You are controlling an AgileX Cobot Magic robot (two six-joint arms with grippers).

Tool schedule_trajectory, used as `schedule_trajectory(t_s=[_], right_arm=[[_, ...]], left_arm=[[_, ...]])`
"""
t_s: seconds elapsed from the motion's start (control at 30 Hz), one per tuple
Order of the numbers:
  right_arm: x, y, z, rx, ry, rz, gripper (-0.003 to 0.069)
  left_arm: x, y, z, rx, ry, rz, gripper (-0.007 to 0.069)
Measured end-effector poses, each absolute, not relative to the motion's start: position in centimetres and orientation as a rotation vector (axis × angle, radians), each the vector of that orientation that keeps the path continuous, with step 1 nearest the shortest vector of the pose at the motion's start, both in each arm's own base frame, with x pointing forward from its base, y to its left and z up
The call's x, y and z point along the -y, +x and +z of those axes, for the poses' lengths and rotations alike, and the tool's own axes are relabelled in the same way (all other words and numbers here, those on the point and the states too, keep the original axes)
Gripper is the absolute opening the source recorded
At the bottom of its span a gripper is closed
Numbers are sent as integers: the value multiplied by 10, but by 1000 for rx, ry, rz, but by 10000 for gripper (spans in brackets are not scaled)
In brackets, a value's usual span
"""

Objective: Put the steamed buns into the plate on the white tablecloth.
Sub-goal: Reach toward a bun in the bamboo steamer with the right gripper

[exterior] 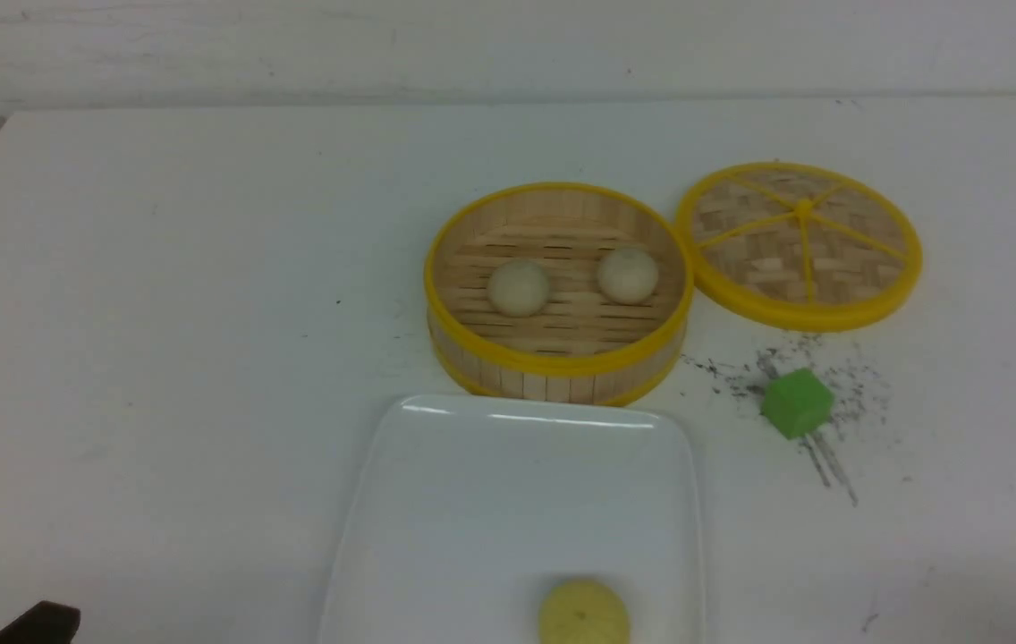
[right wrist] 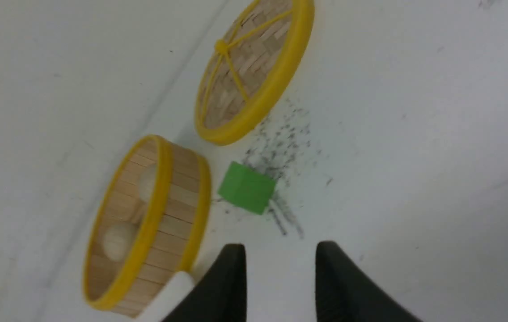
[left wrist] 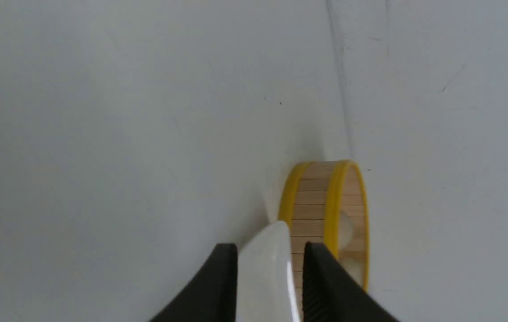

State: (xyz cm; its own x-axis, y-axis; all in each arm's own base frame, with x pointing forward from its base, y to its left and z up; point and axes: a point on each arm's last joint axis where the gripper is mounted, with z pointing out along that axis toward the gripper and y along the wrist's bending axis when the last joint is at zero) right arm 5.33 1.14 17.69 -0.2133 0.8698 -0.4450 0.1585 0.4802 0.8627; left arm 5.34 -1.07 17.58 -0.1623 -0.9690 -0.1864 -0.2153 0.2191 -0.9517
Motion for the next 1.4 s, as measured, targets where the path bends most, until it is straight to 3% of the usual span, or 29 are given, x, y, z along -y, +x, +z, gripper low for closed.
schedule_trajectory(t_s=[0.17, 0.37, 0.5, 0.57, 0.63, 0.7, 0.8, 0.83, 0.9, 0.93, 1.07, 1.1, 1.23, 1.4], right_arm=[[-13, 54, 178, -1647, 936, 908, 240], [-12, 54, 183, -1624, 915, 903, 240], [-10, 49, 222, -1555, 711, 801, 197], [-10, 45, 246, -1538, 600, 728, 157], [-11, 39, 289, -1550, 413, 575, 76], [-12, 42, 317, -1639, 281, 444, 1], [-13, 56, 334, -1801, 198, 354, -13], [-13, 76, 336, -1980, 171, 317, -11], [-13, 88, 334, -2087, 166, 303, -8], [-13, 110, 326, -2251, 171, 296, -5], [-15, 161, 312, -2531, 155, 335, 1], [-16, 168, 311, -2548, 144, 343, 2], [-32, 250, 290, -2701, -34, 558, 25], [-69, 310, 276, -2764, -298, 740, 88]], left_arm=[[10, 54, 176, -1565, -1157, -1038, 241], [5, 55, 180, -1550, -1048, -922, 241], [3, 55, 197, -1492, -918, -860, 238], [2, 52, 217, -1455, -822, -818, 220], [1, 43, 256, -1366, -675, -752, 168], [1, 40, 283, -1345, -594, -681, 93], [0, 47, 298, -1439, -591, -619, 26], [1, 60, 301, -1611, -637, -566, 6], [1, 68, 298, -1735, -669, -532, 2], [2, 79, 292, -1921, -696, -478, 2], [10, 106, 279, -2402, -611, -350, 2], [12, 109, 279, -2455, -569, -373, 2], [27, 141, 274, -2721, -296, -509, 2], [37, 153, 271, -2745, -208, -661, 2]])
